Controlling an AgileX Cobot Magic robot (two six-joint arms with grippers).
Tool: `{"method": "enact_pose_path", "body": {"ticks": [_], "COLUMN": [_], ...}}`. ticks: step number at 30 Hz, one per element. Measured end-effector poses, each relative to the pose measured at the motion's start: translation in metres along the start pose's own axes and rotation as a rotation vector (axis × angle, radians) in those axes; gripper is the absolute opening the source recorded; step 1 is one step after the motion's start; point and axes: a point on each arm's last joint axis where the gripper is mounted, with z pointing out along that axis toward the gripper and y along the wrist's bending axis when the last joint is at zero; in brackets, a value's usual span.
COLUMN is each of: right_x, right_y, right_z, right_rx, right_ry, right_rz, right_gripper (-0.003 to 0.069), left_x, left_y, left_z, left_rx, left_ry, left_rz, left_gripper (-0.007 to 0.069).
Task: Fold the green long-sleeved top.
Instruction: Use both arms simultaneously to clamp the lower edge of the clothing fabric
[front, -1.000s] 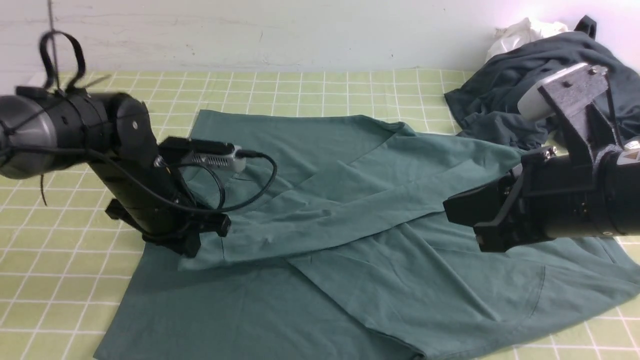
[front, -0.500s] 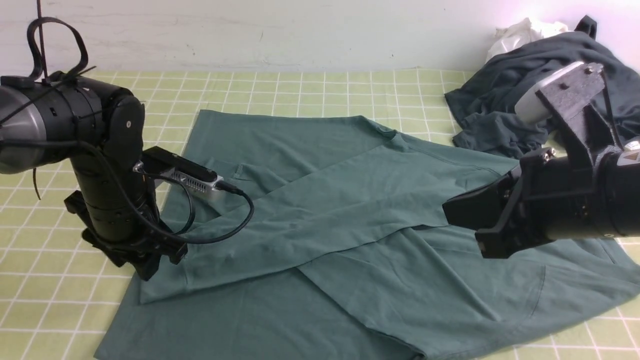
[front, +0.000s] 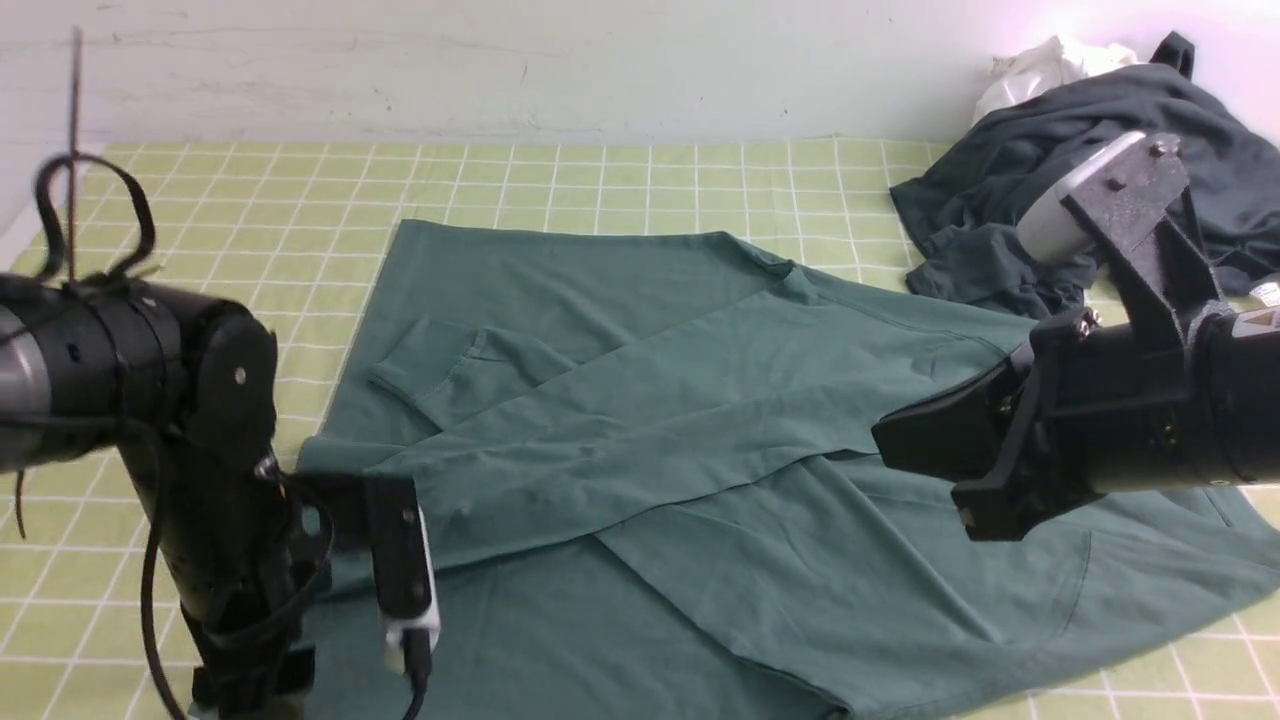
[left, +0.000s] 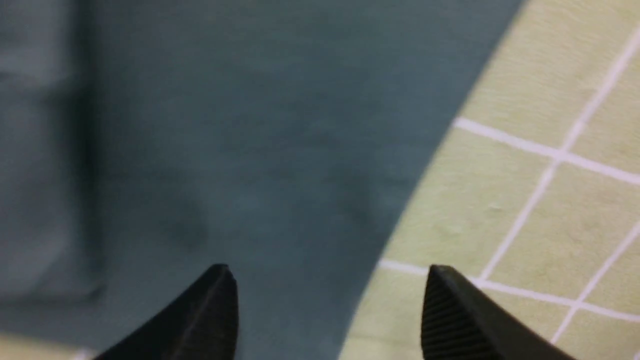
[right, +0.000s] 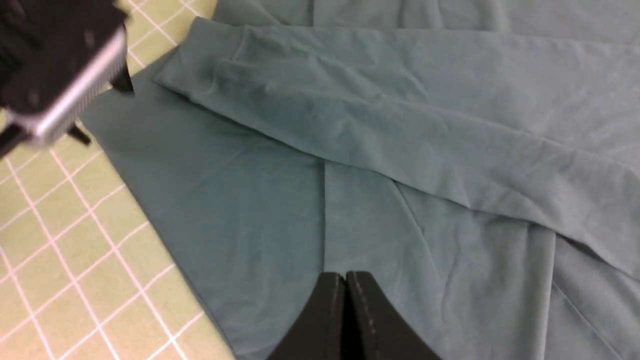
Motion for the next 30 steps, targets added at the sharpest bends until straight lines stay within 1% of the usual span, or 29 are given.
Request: {"method": "enact_pose_path", "body": {"ticks": [1, 3, 6, 7, 8, 10, 13, 15, 17, 18, 21, 25, 30], "right_x": [0.000, 0.000, 0.000, -0.001, -0.001, -0.001, -0.001, -0.001, -0.001, -0.001, -0.003, -0.004, 0.000], "right_y": [0.000, 0.000, 0.000, 0.000, 0.000, 0.001, 0.001, 0.001, 0.001, 0.001, 0.005, 0.022, 0.037], "right_z": [0.000, 0.000, 0.000, 0.000, 0.000, 0.000, 0.000, 0.000, 0.000, 0.000, -0.004, -0.014, -0.011], "right_rx": [0.000, -0.001, -0.002, -0.004, -0.005, -0.009, -0.010, -0.010, -0.011, -0.013, -0.015, -0.021, -0.032], "right_ry": [0.000, -0.001, -0.003, -0.006, -0.007, -0.012, -0.014, -0.014, -0.015, -0.017, -0.028, -0.029, 0.031], "right_rz": [-0.003, -0.019, -0.022, -0.020, -0.018, -0.010, -0.007, -0.007, -0.005, -0.004, -0.046, -0.227, -0.414], "right_gripper": [-0.0007, -0.0007, -0.0007, -0.0007, -0.0007, -0.0007, -0.0007, -0.0007, -0.0007, -0.0007, -0.0007, -0.0007, -0.0007], "left_x": [0.000, 0.002, 0.004, 0.006, 0.007, 0.009, 0.008, 0.007, 0.005, 0.005, 0.007, 0.011, 0.014], "left_y": [0.000, -0.001, 0.000, 0.002, 0.002, 0.003, 0.002, 0.001, -0.001, -0.002, -0.006, -0.012, -0.017], "left_z": [0.000, 0.008, 0.009, 0.012, 0.014, 0.017, 0.017, 0.017, 0.017, 0.015, 0.008, -0.012, -0.027], "left_rx": [-0.001, 0.008, -0.011, -0.047, -0.060, -0.091, -0.109, -0.115, -0.109, -0.111, -0.128, -0.197, -0.235], "left_ry": [-0.001, 0.020, 0.039, 0.055, 0.059, 0.070, 0.074, 0.078, 0.090, 0.096, 0.088, 0.026, -0.029], "left_rz": [0.000, 0.035, 0.056, 0.081, 0.091, 0.116, 0.130, 0.124, 0.098, 0.073, -0.016, -0.247, -0.450], "left_gripper": [0.0441, 0.0394, 0.0356, 0.0316, 0.0302, 0.0234, 0.0147, 0.0064, 0.0022, 0.0006, -0.0001, -0.0003, -0.0003]}}
